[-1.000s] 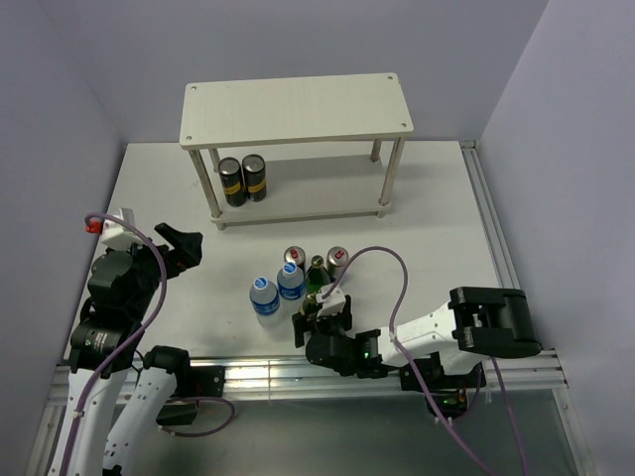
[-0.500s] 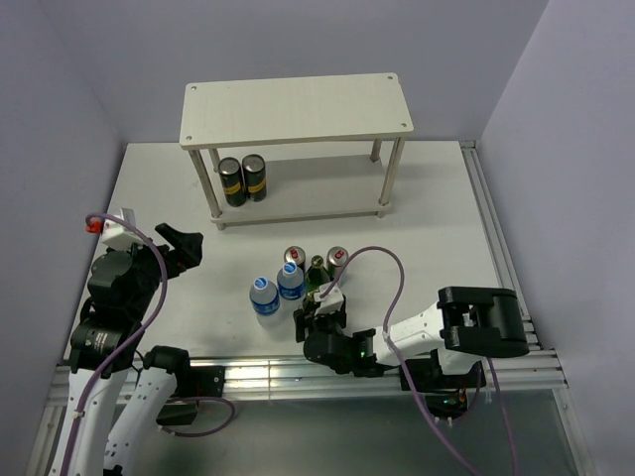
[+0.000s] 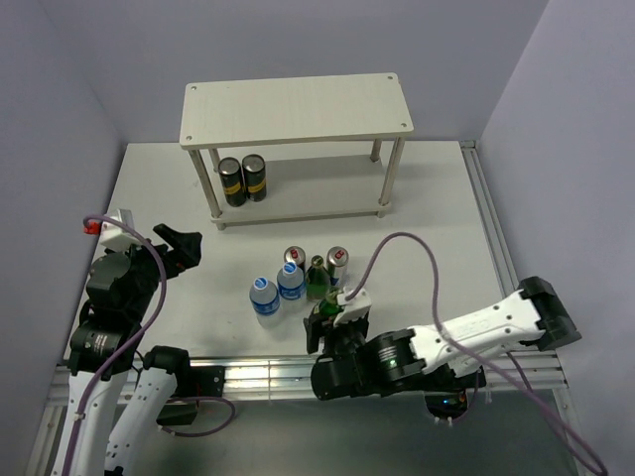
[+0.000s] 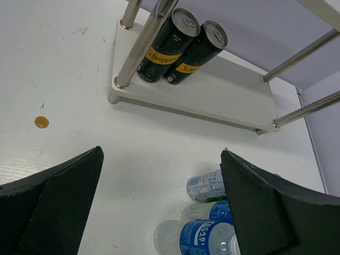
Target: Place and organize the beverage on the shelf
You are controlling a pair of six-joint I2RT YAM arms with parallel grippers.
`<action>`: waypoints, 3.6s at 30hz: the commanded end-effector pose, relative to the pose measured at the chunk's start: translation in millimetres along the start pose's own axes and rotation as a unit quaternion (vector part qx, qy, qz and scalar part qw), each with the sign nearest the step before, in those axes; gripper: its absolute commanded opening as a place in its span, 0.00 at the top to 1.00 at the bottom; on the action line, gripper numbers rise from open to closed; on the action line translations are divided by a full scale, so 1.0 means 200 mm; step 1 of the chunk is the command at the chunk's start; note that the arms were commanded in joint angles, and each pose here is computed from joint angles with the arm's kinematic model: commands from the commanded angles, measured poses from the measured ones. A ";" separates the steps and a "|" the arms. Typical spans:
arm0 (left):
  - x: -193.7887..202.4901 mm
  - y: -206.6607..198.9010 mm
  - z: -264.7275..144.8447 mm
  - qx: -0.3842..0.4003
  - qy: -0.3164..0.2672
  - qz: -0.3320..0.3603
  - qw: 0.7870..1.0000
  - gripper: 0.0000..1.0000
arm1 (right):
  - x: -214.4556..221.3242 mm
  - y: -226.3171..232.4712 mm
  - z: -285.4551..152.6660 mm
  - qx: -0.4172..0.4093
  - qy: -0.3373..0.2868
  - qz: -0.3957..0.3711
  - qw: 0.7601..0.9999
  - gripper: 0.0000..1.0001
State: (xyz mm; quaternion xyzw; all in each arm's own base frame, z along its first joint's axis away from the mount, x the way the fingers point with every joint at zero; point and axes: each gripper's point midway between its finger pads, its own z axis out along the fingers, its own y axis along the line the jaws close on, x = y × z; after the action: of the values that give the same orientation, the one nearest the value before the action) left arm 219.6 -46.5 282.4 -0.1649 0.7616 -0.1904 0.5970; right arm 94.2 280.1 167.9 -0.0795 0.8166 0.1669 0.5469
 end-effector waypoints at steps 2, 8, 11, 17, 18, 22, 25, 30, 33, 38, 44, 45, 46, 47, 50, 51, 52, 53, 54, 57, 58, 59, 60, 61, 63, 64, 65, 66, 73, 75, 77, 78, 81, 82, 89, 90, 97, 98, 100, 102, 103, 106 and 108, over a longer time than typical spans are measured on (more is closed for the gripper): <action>-0.03 -0.02 0.00 0.015 -0.015 0.006 1.000 0.01 | -0.66 -0.14 -0.16 0.036 -0.141 0.063 0.987 1.00; -0.03 -0.02 -0.01 0.015 -0.016 0.005 1.000 0.01 | -1.17 -0.04 -0.25 -0.007 -0.179 0.030 0.983 1.00; -0.03 -0.02 -0.01 0.014 -0.016 0.004 1.000 0.01 | -1.40 -0.10 -0.20 -0.034 -0.216 0.048 0.975 1.00; -0.04 -0.03 -0.01 0.017 -0.019 0.004 1.000 0.01 | -1.86 -0.26 -0.09 0.023 -0.260 0.018 0.965 1.00; -0.04 -0.03 -0.01 0.018 -0.020 0.004 1.000 0.01 | -1.91 -0.28 -0.07 0.029 -0.264 0.018 0.964 1.00; -0.04 -0.03 -0.01 0.018 -0.020 0.003 1.000 0.01 | -2.12 -0.34 0.04 0.055 -0.281 0.016 0.958 1.00; -0.04 -0.03 -0.01 0.019 -0.020 0.003 1.000 0.01 | -2.19 -0.42 0.17 0.082 -0.274 0.001 0.958 1.00; -0.03 -0.03 -0.02 0.023 -0.020 0.004 1.000 0.01 | -2.27 -0.55 0.46 0.111 -0.255 0.015 0.960 1.00; -0.03 -0.03 -0.02 0.025 -0.021 0.003 0.999 0.01 | -2.29 -0.65 0.61 0.130 -0.243 0.021 0.961 1.00; -0.04 -0.03 -0.03 0.025 -0.024 0.002 0.999 0.01 | -2.30 -0.78 0.78 0.150 -0.231 0.026 0.961 1.00; -0.04 -0.03 -0.03 0.025 -0.027 0.001 0.999 0.01 | -2.28 -0.87 0.94 0.164 -0.214 0.027 0.963 1.00; -0.04 -0.03 -0.03 0.026 -0.028 0.001 0.999 0.01 | -2.27 -0.88 0.95 0.166 -0.213 0.026 0.963 1.00; -0.04 -0.03 -0.03 0.026 -0.028 0.001 0.999 0.01 | -2.26 -0.88 0.97 0.166 -0.210 0.026 0.963 1.00; -0.05 -0.03 -0.04 0.025 -0.030 0.001 0.999 0.01 | -2.25 -0.88 0.99 0.167 -0.206 0.025 0.964 1.00; -0.04 -0.03 -0.04 0.025 -0.029 0.001 0.999 0.01 | -2.20 -0.90 1.04 0.170 -0.195 0.024 0.966 1.00; -0.04 -0.03 -0.04 0.025 -0.029 0.001 0.999 0.01 | -2.20 -0.90 1.04 0.170 -0.193 0.024 0.966 1.00; -0.04 -0.03 -0.04 0.026 -0.029 0.001 0.999 0.01 | -2.17 -0.90 1.06 0.170 -0.188 0.025 0.967 1.00; -0.04 -0.03 -0.04 0.025 -0.029 0.001 0.999 0.01 | -2.16 -0.90 1.07 0.171 -0.186 0.025 0.967 1.00; -0.05 -0.03 -0.04 0.026 -0.030 0.001 0.999 0.01 | -2.16 -0.90 1.07 0.171 -0.186 0.026 0.967 1.00; -0.05 -0.03 -0.04 0.025 -0.031 0.001 0.999 0.01 | -2.12 -0.91 1.09 0.173 -0.178 0.025 0.968 0.69; -0.05 -0.03 -0.04 0.026 -0.031 0.001 0.999 0.01 | -2.10 -0.92 1.10 0.174 -0.176 0.024 0.969 0.35; -0.05 -0.03 -0.04 0.026 -0.030 0.001 0.999 0.01 | -2.10 -0.92 1.10 0.176 -0.177 0.024 0.968 0.09; -0.05 -0.03 -0.04 0.026 -0.031 0.001 0.999 0.01 | -2.10 -0.92 1.09 0.177 -0.176 0.024 0.968 0.00; -0.05 -0.03 -0.04 0.026 -0.032 0.001 0.999 0.01 | -2.09 -0.92 1.09 0.177 -0.175 0.023 0.968 0.00; -0.05 -0.03 -0.04 0.026 -0.030 0.001 0.999 0.01 | -2.10 -0.92 1.08 0.178 -0.178 0.022 0.968 0.00; -0.05 -0.03 -0.04 0.025 -0.031 0.001 0.999 0.01 | -2.10 -0.92 1.07 0.177 -0.179 0.023 0.968 0.00; -0.05 -0.03 -0.04 0.025 -0.031 0.001 0.999 0.01 | -2.10 -0.92 1.06 0.177 -0.179 0.023 0.967 0.00; -0.05 -0.03 -0.04 0.026 -0.032 0.001 0.999 0.01 | -2.10 -0.92 1.06 0.177 -0.179 0.024 0.967 0.00; -0.05 -0.02 -0.03 0.023 -0.033 0.002 0.999 0.01 | -2.08 -0.89 0.94 0.160 -0.179 0.028 0.970 0.00; -0.05 -0.03 -0.04 0.024 -0.034 0.002 0.999 0.01 | -2.08 -0.87 0.91 0.156 -0.182 0.028 0.971 0.00; -0.06 -0.03 -0.04 0.025 -0.034 0.002 0.999 0.01 | -2.06 -0.87 0.87 0.153 -0.181 0.032 0.971 0.00; -0.06 -0.03 -0.04 0.025 -0.034 0.002 0.999 0.01 | -2.05 -0.86 0.86 0.148 -0.178 0.031 0.972 0.00; -0.06 -0.03 -0.04 0.025 -0.035 0.002 0.999 0.01 | -2.02 -0.85 0.84 0.137 -0.165 0.032 0.976 0.00; -0.06 -0.02 -0.04 0.024 -0.036 0.002 0.999 0.01 | -2.01 -0.84 0.84 0.132 -0.161 0.034 0.977 0.00; -0.06 -0.02 -0.04 0.021 -0.037 0.002 0.999 0.01 | -1.81 -0.73 0.63 0.078 -0.130 0.056 0.987 0.00; -0.06 -0.01 -0.04 0.020 -0.038 0.001 0.999 0.01 | -1.78 -0.70 0.58 0.072 -0.132 0.053 0.987 0.00; -0.06 -0.02 -0.04 0.024 -0.038 0.002 0.999 0.01 | -1.32 -0.39 0.21 0.049 -0.121 0.032 0.991 0.00; -0.06 -0.02 -0.03 0.023 -0.037 0.003 0.999 0.01 | -1.24 -0.37 0.19 0.045 -0.112 0.032 0.992 0.00; -0.06 -0.02 -0.03 0.023 -0.037 0.002 0.999 0.01 | -0.99 -0.29 0.15 0.017 -0.075 0.035 0.996 0.00; -0.06 -0.02 -0.04 0.024 -0.038 0.002 0.999 0.01 | -0.76 -0.26 0.12 0.005 -0.047 0.050 0.998 0.00; -0.06 -0.02 -0.04 0.023 -0.037 0.002 0.999 0.01 | -0.67 -0.25 0.11 0.001 -0.034 0.052 0.998 0.00; -0.06 -0.02 -0.04 0.023 -0.038 0.001 0.999 0.01 | -0.36 -0.22 0.12 -0.020 0.015 0.068 0.997 0.00; -0.07 -0.02 -0.04 0.024 -0.039 0.002 0.999 0.01 | -0.16 -0.23 0.16 -0.020 0.054 0.062 0.996 0.00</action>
State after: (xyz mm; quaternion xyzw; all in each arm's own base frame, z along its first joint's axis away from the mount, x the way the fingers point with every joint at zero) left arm 214.3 -41.9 284.4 -0.1687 0.7489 -0.1947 0.6105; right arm 156.5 246.2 212.4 -0.1010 0.8252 0.1987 0.5190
